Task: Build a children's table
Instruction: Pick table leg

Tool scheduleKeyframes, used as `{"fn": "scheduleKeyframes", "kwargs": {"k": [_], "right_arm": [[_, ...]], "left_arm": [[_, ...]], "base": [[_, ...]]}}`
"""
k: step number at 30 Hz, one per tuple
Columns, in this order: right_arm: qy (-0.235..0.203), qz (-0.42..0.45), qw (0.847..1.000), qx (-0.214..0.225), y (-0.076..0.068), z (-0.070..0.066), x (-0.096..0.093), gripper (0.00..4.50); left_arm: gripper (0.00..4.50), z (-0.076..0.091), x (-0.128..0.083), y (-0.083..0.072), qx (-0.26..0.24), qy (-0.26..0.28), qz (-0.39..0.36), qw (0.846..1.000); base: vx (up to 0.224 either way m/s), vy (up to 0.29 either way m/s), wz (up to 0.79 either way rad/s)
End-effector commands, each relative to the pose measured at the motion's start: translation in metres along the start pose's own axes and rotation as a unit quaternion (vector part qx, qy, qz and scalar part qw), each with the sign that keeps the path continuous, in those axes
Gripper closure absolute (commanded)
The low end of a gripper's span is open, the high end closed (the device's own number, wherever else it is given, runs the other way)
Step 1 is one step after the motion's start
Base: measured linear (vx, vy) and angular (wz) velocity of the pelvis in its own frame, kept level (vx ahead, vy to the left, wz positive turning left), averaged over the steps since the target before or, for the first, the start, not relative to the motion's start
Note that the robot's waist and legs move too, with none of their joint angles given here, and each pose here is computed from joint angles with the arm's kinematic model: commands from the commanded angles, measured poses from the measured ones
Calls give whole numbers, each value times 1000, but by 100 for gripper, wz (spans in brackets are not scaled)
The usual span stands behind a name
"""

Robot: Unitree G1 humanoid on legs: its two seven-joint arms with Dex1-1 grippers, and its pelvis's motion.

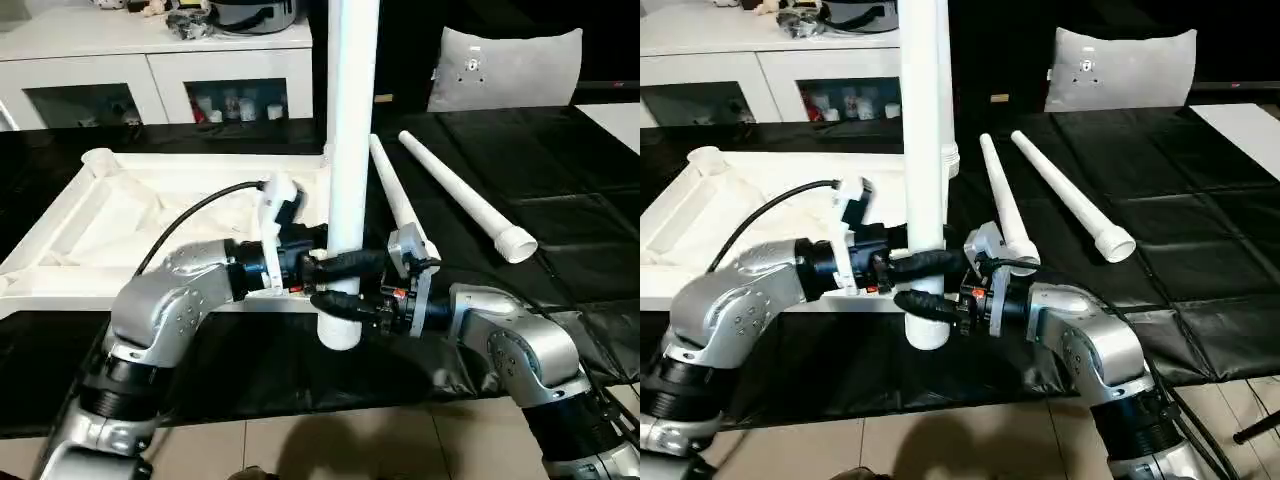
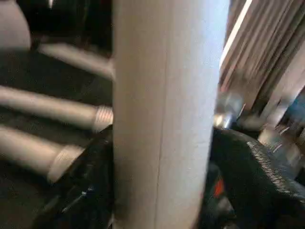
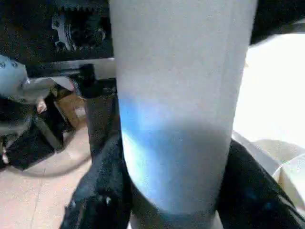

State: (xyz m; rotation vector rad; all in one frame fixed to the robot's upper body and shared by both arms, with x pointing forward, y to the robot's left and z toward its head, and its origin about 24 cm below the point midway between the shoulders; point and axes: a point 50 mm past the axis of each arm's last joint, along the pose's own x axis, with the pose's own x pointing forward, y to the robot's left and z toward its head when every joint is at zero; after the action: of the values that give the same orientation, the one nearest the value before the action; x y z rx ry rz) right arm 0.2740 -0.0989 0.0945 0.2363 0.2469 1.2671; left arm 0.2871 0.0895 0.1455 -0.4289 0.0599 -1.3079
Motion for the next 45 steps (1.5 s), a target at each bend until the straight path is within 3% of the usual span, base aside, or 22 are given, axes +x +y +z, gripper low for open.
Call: {"fn": "scheduleKeyframes", "kwargs": {"k": [1, 6, 10, 13, 16, 20, 24, 29, 31, 34, 37, 45], "right_arm": [[-6, -23, 1000, 17, -6, 1, -5, 259], [-16, -19, 1000, 16, -5, 4, -4, 259], [-29, -42, 999, 1, -9, 9, -3, 259], [-38, -57, 998, -14, -11, 14, -1, 259], [-46, -76, 996, -25, -14, 17, 1, 260], [-38, -89, 995, -38, -17, 17, 3, 260], [-32, -95, 994, -43, -18, 16, 3, 260], [-37, -100, 993, -44, -19, 17, 4, 260], [-41, -102, 993, -44, -20, 18, 3, 260], [-42, -101, 993, -46, -19, 18, 3, 260], [-40, -98, 993, -47, -19, 18, 4, 260], [-39, -98, 993, -51, -19, 18, 5, 261]], "left_arm": [[99, 23, 5, -11, -4, -84, -43, 995], [80, 34, 7, -9, -36, -165, -32, 985], [80, 41, 7, 9, -32, -187, 65, 980], [80, 36, 4, 30, -22, -154, 169, 973], [80, 33, 2, 39, -23, -134, 216, 967], [80, 22, 11, 33, 23, -43, 211, 976], [80, 14, 20, 25, 45, -1, 178, 983], [80, 25, 21, 29, 26, -72, 191, 979], [80, 39, 15, 34, 0, -135, 208, 969], [80, 47, 7, 42, -10, -165, 246, 955], [80, 41, 3, 53, 4, -121, 294, 948], [80, 21, 17, 50, 33, -29, 287, 957]], "base": [[0, 0, 0], [0, 0, 0], [0, 0, 0], [0, 0, 0], [0, 0, 0], [0, 0, 0], [0, 0, 0], [0, 0, 0], [0, 0, 0], [0, 0, 0], [0, 0, 0], [0, 0, 0]]}}
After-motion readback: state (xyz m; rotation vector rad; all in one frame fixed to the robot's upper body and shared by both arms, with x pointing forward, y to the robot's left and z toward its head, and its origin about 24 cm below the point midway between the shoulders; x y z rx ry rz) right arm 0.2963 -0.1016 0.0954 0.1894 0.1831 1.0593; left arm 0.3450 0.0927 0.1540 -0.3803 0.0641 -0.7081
